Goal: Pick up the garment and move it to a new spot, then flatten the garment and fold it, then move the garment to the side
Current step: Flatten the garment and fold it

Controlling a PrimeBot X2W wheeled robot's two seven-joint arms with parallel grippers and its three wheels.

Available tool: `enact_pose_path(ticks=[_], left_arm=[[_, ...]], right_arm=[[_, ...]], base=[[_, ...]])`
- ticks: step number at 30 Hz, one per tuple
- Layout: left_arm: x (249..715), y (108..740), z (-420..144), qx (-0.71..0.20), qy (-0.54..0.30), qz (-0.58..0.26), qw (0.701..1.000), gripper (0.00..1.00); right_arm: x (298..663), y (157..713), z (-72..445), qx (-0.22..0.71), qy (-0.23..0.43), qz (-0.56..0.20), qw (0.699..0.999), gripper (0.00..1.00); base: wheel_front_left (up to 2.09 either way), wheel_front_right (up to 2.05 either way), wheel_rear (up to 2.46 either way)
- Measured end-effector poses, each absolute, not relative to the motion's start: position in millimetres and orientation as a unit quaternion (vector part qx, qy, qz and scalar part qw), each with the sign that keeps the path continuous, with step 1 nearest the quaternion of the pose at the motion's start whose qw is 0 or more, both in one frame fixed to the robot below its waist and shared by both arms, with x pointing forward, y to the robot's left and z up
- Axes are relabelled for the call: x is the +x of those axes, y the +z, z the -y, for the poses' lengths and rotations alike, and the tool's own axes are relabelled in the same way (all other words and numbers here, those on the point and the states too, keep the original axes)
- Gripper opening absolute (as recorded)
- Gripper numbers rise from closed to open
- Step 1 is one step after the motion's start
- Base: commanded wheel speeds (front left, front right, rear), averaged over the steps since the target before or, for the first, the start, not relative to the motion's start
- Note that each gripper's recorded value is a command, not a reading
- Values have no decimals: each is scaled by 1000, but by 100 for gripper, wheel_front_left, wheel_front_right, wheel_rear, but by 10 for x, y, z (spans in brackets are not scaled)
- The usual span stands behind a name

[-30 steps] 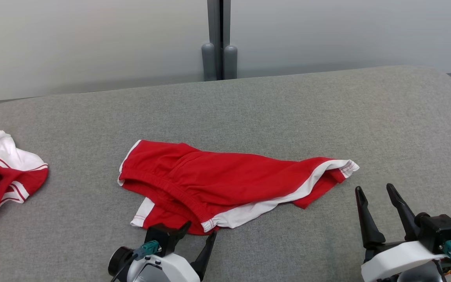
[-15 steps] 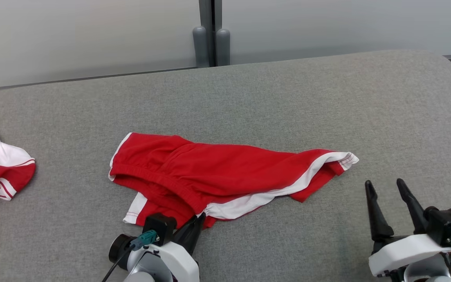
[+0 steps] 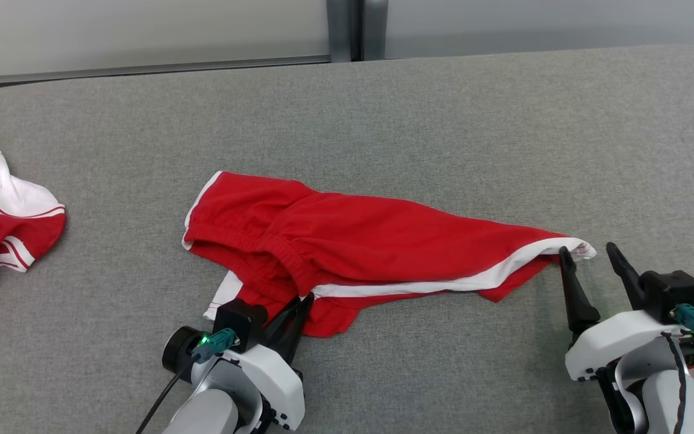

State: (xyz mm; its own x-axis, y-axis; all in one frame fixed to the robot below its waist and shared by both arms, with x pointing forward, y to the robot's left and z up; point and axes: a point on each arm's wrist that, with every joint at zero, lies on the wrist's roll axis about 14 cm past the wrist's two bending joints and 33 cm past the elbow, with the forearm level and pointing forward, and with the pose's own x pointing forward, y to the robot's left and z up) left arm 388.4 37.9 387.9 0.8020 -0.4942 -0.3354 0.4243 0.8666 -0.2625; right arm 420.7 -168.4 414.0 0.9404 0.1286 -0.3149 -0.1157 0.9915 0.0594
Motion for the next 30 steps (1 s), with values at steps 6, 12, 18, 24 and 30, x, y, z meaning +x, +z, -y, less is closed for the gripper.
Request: enact_pose_path(ticks=[6,12,18,24,30], left_arm=[[3936,3868,-420,-90,-236,-194,948,0],[3968,3903,-452,-92,-231,-182,951,0],[4001,3953,-490,-91,-224,-169,955,0],[4171,4293,-662,-88,-199,-104,971,0],[4328,4974,-869,-68,-185,2,980,0]], right_arm=[[4287,3921,1582,13,82,-197,977,37],[4316,3892,1553,17,86,-196,977,0],[4357,3953,1615,14,81,-179,980,0],[4441,4313,1680,15,72,-110,991,0],[4525,5008,1683,6,80,-5,997,0]], base=[[0,0,0],[0,0,0],[0,0,0],[0,0,0],[0,0,0]])
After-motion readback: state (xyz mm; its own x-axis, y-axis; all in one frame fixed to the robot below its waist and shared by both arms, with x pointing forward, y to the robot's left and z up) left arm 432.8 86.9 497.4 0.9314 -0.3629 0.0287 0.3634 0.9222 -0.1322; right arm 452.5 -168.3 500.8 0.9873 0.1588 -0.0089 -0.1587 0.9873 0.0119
